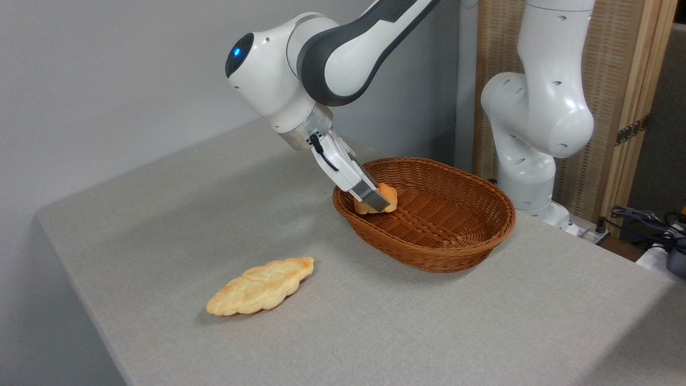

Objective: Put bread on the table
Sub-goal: 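Close the gripper on the orange bun inside the basket, then lift the orange bun out of the basket and carry it beside the croissant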

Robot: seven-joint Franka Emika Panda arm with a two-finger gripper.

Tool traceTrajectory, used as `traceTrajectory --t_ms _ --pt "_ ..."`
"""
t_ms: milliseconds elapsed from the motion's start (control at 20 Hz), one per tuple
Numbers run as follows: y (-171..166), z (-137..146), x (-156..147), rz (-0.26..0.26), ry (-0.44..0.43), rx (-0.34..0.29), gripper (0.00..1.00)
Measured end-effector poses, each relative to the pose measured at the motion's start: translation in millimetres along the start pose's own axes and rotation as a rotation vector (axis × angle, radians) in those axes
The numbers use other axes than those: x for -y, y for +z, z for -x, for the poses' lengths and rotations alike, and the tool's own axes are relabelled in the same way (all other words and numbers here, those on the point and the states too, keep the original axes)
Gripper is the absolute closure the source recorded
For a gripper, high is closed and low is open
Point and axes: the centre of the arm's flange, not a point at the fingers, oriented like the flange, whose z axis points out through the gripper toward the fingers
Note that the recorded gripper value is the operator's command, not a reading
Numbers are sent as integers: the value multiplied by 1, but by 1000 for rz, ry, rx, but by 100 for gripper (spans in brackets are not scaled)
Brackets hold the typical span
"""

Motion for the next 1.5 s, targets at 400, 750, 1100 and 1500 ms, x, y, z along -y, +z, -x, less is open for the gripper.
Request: traceTrajectory --t_ms 400,750,1100,1500 --pt "-8 4 -2 -1 44 -5 70" --pt "-48 31 4 -8 70 -54 70" --pt "-126 77 19 -115 3 -188 70" --pt "-187 46 64 -248 -59 -251 70"
